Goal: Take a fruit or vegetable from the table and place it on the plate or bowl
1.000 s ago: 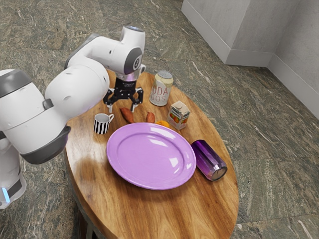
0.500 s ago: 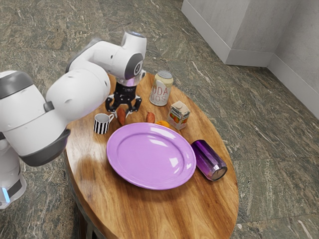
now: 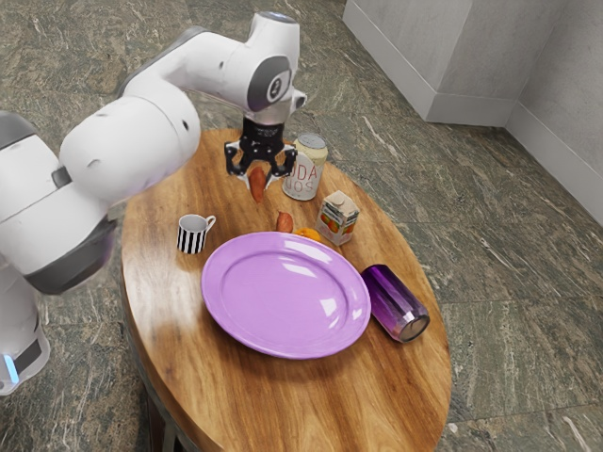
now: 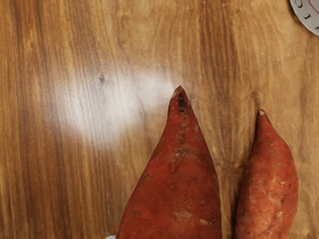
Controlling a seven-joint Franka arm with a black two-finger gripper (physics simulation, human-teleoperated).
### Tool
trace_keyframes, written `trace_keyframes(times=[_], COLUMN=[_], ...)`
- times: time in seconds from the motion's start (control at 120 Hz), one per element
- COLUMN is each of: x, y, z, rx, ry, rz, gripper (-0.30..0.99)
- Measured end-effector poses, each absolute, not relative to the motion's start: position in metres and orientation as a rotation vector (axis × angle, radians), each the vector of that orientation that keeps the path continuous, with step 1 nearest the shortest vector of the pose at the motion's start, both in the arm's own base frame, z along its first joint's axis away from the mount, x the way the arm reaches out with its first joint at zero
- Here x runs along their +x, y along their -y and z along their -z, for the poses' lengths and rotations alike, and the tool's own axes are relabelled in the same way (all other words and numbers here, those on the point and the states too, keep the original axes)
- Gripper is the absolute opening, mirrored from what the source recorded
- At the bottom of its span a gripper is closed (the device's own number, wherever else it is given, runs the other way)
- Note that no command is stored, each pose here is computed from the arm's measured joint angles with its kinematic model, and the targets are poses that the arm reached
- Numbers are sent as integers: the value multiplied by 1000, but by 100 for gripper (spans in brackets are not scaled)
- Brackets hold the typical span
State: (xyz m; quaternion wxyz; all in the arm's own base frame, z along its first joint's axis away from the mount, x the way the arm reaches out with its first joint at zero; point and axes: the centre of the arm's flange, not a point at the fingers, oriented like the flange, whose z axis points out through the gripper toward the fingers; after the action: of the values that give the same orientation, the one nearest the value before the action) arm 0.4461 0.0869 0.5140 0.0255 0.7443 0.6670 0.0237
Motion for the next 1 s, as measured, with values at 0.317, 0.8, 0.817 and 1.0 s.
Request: trace_keyframes(times=[0.317,0.8,0.817,1.0], x=[482,483,483,482], y=[19,110,112,116], z=[-534,-517,-517,-517], rx=[2586,2770,2773,2778], ry=[-1760,-1477,-1471,-1436], rz=[-72,-25,-24,-16], gripper=[17,17,20,56])
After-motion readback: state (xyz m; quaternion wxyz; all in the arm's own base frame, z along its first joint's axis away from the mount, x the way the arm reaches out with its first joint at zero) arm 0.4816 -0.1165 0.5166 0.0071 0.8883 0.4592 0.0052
